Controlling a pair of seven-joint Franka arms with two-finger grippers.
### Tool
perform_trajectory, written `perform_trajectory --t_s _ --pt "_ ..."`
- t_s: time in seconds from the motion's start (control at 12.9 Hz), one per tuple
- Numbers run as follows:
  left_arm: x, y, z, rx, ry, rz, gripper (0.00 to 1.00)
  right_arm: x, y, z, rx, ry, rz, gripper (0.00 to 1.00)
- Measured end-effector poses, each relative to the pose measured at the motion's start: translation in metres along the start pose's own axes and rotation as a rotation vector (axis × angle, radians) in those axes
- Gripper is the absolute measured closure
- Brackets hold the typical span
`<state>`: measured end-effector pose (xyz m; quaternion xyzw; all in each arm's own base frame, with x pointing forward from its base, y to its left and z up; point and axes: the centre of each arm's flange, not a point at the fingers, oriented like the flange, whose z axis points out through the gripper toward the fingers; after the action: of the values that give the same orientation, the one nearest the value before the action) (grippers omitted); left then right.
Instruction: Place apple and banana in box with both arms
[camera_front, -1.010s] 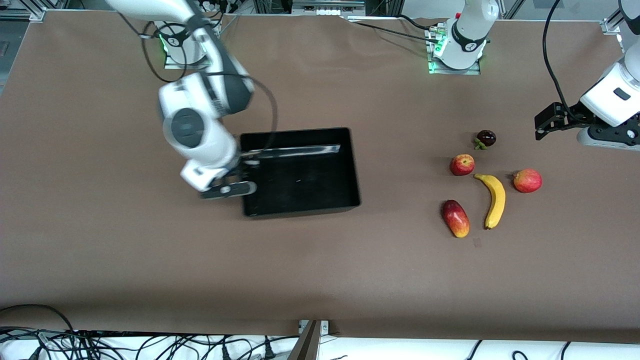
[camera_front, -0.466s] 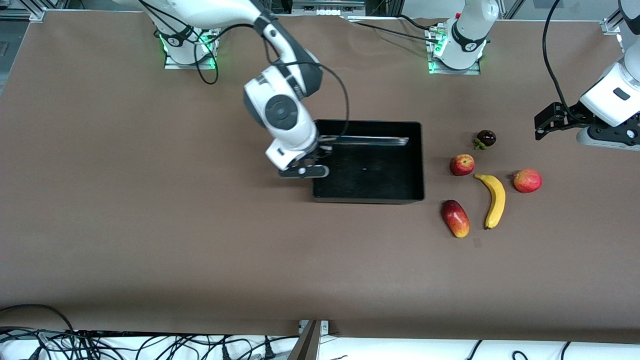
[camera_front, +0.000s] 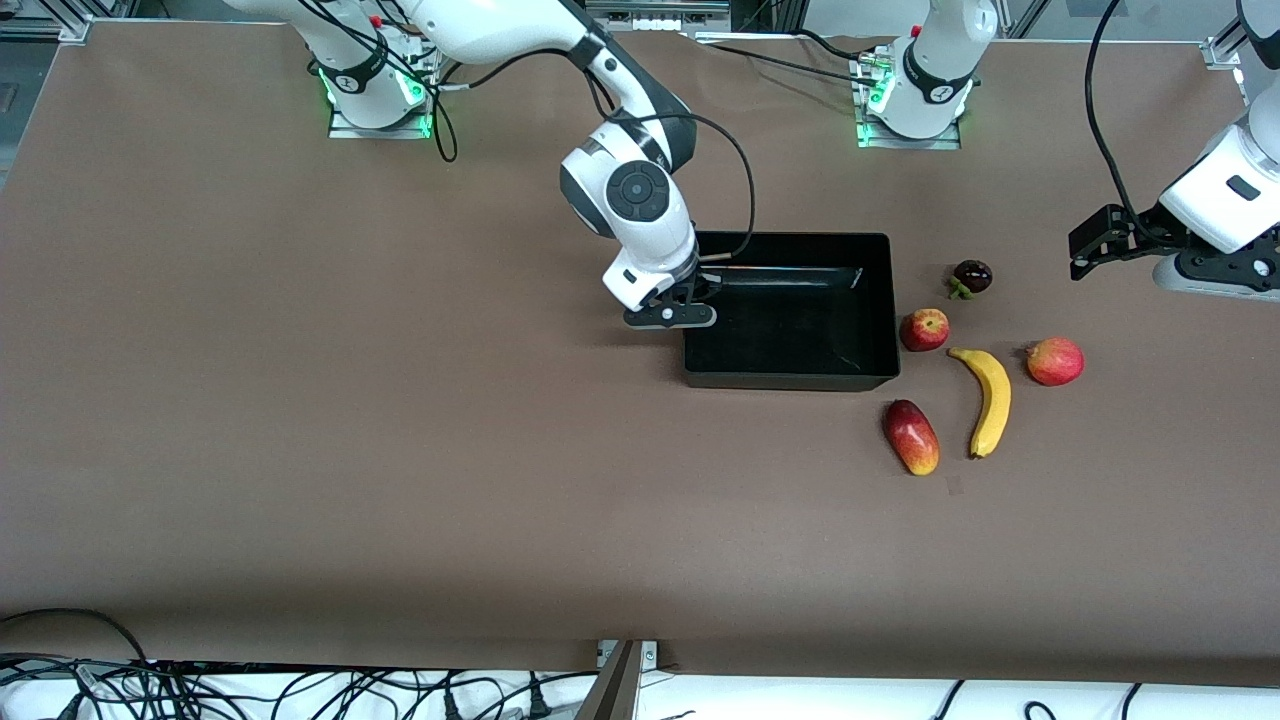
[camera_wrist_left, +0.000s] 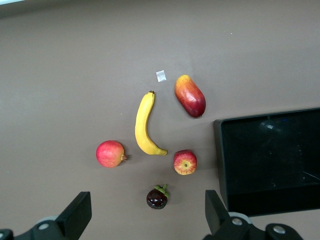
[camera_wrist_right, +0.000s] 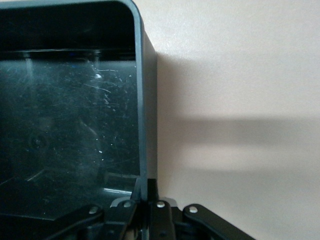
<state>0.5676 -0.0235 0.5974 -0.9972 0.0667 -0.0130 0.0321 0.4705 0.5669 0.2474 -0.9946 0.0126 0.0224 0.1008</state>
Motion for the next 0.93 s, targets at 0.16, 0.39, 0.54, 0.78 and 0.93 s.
perform_trajectory --t_s 0.16,0.39,0.54,0.78,0.93 --pt "0.000 0.000 0.000 0.000 0.000 0.000 0.00 0.002 0.001 0.005 -0.005 0.011 -0.007 0.95" --pt "0.000 -0.001 -0.003 0.000 0.001 -0.003 0.00 0.003 0.000 0.005 -0.009 0.023 -0.020 0.88" --pt "-0.003 -0.001 -0.002 -0.002 -0.027 -0.002 0.00 0.004 -0.001 0.002 -0.005 0.031 -0.025 0.66" --pt "0.003 0.001 0.030 -0.014 -0.116 0.009 0.00 0.011 -0.006 -0.019 0.005 0.048 -0.027 0.34" --pt "0.017 0.002 0.074 -0.036 -0.194 0.106 0.00 0.030 0.004 -0.068 -0.019 0.068 -0.015 0.11"
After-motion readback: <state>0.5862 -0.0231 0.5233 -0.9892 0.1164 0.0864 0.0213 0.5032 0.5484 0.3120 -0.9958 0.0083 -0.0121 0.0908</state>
